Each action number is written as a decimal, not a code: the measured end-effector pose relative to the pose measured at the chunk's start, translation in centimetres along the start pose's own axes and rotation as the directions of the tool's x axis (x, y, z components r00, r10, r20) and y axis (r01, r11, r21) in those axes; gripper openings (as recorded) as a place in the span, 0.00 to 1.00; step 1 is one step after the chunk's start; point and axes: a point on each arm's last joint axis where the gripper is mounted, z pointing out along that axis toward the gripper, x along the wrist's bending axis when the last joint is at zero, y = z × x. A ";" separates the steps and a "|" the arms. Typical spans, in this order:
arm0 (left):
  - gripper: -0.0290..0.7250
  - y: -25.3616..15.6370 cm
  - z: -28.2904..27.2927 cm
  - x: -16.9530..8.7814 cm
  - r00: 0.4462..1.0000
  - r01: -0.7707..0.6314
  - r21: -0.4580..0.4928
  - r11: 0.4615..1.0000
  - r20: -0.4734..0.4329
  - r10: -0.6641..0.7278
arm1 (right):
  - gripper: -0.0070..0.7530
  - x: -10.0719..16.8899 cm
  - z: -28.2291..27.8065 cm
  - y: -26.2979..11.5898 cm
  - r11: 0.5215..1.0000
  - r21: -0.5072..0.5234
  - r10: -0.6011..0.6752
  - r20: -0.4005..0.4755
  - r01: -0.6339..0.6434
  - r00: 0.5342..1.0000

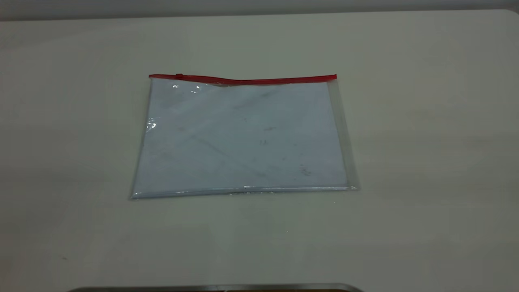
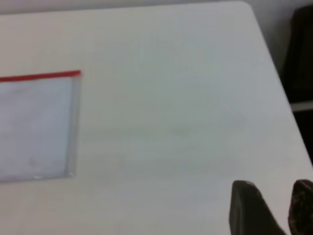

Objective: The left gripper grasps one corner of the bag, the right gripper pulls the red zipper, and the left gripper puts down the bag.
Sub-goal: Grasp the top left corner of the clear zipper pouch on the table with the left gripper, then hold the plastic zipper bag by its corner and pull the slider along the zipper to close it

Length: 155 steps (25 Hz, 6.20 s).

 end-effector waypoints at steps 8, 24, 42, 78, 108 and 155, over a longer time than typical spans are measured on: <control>0.66 6.0 6.7 1.7 0.998 0.064 0.253 0.965 0.007 -0.068 | 0.49 1.2 7.3 5.4 0.996 0.076 -0.039 -0.055 0.043 0.998; 0.76 6.9 27.6 5.0 0.955 0.124 0.469 0.874 0.183 -0.234 | 0.58 3.9 26.4 8.2 0.926 0.338 -0.066 -0.293 0.167 0.954; 0.76 0.7 45.6 7.9 0.908 0.097 0.623 0.776 0.265 -0.326 | 0.58 5.9 36.2 8.1 0.924 0.346 0.023 -0.474 0.162 0.880; 0.11 -1.6 49.9 2.6 0.568 -0.370 0.110 0.923 0.813 0.130 | 0.37 13.2 43.2 6.4 0.922 0.173 -0.146 -0.672 0.346 0.726; 0.11 0.9 47.4 2.0 0.334 -0.559 -0.111 0.822 0.877 0.346 | 0.56 25.0 48.1 2.1 0.873 -0.128 -0.327 -0.869 0.471 0.370; 0.11 2.7 47.0 3.7 0.402 -0.362 -0.125 0.924 0.873 0.276 | 0.06 23.6 49.2 2.1 0.913 -0.122 -0.284 -0.875 0.389 0.393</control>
